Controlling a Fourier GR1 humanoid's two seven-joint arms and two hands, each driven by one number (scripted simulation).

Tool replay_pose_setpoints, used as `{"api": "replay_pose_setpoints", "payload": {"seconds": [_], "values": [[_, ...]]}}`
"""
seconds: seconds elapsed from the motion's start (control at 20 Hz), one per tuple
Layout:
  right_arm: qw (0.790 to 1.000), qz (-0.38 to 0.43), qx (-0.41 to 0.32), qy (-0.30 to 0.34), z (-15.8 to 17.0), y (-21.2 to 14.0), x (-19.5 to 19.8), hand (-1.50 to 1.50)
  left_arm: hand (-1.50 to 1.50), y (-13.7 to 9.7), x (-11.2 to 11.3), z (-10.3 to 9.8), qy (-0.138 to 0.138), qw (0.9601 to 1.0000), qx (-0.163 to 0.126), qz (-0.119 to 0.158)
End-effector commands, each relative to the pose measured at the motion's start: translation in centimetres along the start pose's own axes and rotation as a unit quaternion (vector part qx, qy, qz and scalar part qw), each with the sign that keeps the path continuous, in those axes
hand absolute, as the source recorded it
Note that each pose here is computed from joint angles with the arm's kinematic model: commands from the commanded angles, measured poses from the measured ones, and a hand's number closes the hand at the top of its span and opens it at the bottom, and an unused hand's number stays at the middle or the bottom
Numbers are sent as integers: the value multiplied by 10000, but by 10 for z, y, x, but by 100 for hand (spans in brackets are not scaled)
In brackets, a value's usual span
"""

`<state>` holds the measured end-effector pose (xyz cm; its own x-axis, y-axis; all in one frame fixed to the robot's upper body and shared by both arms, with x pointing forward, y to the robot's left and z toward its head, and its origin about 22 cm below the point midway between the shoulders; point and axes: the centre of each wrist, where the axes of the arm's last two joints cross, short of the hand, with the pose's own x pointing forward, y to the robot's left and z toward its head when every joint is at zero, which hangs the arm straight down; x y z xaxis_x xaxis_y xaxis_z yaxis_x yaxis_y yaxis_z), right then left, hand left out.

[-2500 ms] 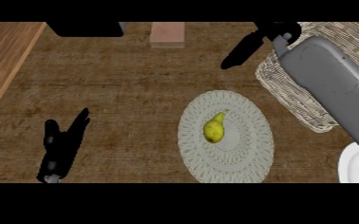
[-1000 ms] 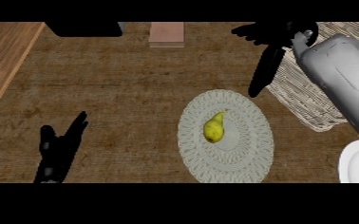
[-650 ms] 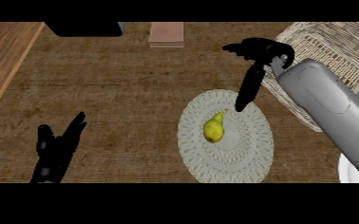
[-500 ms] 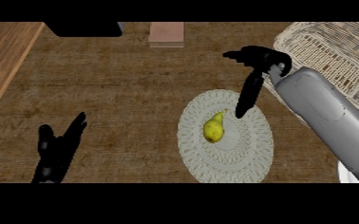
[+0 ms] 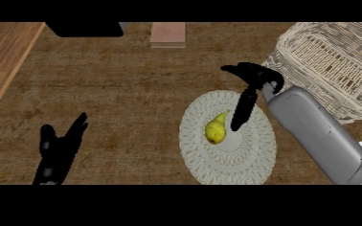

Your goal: Pick the pear from the placemat and place it in the basket

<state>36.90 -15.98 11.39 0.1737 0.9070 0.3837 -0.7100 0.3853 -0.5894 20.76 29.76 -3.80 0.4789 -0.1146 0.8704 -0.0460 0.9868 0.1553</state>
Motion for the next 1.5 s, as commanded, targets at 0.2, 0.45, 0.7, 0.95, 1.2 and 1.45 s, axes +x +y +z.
{"api": "replay_pose_setpoints", "payload": {"seconds": [0.2,0.45,0.7,0.95,1.2,1.45], "values": [[9999,60,-111,42,-25,36,-14,-150,0,-3,-4,1,361,9993,-55,56],[9999,-49,-99,-98,-30,62,0,-150,0,-16,-24,-4,239,9996,-144,55],[9999,-40,-131,-20,-50,72,-7,-150,0,-9,-9,2,277,9996,-53,-80],[9981,396,332,328,-51,77,-2,-150,0,-13,-10,2,280,9995,-99,106],[9976,429,428,338,-58,93,3,-150,0,-19,-18,0,373,9993,-62,0],[9985,236,351,334,-59,74,-17,-150,0,8,-10,3,254,9996,-92,29]]}}
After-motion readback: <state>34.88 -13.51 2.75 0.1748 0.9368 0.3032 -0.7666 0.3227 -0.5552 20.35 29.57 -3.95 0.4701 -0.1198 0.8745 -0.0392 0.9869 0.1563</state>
